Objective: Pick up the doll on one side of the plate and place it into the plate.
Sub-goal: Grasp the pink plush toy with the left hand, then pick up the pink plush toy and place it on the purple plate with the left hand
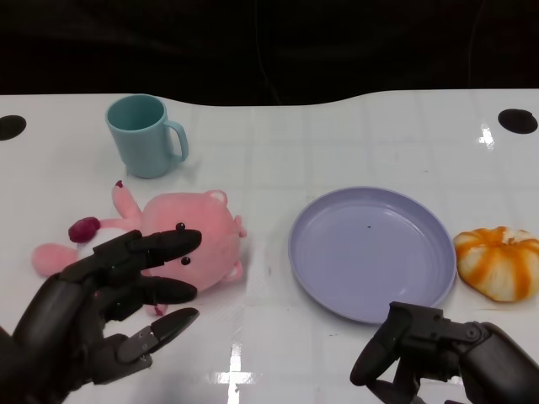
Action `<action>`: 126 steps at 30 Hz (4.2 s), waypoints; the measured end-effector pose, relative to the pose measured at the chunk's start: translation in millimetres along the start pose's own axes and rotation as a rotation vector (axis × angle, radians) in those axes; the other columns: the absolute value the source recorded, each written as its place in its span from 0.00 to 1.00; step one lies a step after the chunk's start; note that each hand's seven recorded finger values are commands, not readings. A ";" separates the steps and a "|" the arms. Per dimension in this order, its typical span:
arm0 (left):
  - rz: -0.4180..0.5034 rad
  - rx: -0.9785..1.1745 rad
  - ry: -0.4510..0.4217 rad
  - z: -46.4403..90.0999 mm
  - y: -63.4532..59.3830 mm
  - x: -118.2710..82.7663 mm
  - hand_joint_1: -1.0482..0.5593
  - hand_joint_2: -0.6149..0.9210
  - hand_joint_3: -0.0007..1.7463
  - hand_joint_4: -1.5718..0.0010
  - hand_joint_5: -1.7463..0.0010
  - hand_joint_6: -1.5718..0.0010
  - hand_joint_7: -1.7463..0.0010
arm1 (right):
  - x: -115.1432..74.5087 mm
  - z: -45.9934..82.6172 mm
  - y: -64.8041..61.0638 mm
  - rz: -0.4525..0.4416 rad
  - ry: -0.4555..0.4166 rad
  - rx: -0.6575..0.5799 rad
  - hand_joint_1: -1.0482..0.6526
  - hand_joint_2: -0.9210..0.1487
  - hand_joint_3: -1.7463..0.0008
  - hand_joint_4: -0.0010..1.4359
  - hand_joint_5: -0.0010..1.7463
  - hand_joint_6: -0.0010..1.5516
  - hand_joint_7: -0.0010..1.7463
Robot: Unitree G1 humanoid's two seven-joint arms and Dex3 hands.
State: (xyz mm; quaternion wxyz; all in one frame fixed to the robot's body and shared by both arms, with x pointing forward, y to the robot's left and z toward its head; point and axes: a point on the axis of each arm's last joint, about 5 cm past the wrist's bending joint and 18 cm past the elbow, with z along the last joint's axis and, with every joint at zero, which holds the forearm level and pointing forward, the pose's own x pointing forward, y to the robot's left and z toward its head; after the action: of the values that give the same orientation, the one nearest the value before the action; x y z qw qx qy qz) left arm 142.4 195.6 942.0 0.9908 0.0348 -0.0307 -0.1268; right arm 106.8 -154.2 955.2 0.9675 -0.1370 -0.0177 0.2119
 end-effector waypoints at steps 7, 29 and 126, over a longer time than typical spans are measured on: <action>0.022 0.245 -0.027 7.4 6.1 5.9 0.26 1.00 0.09 0.93 0.54 0.77 0.93 | 0.1 0.0 0.1 -0.003 0.002 -0.005 0.47 0.00 0.80 0.46 0.91 0.39 0.75; 0.040 1.168 0.078 31.9 18.4 47.7 0.24 1.00 0.02 1.00 0.65 0.80 0.99 | -0.9 0.9 0.4 -0.008 0.012 0.002 0.47 0.00 0.80 0.46 0.90 0.39 0.74; -0.161 0.728 0.031 0.3 -84.2 172.3 0.54 0.67 0.72 0.36 0.00 0.49 0.00 | -5.6 2.4 8.3 0.000 0.040 0.024 0.48 0.00 0.80 0.46 0.90 0.38 0.74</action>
State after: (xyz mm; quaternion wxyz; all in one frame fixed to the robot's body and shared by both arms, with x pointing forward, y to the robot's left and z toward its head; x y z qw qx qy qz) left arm 287.9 70.7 944.8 0.9007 0.3893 -0.0558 -0.1847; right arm 98.2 -148.6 955.4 0.9692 -0.1297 0.0042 0.2091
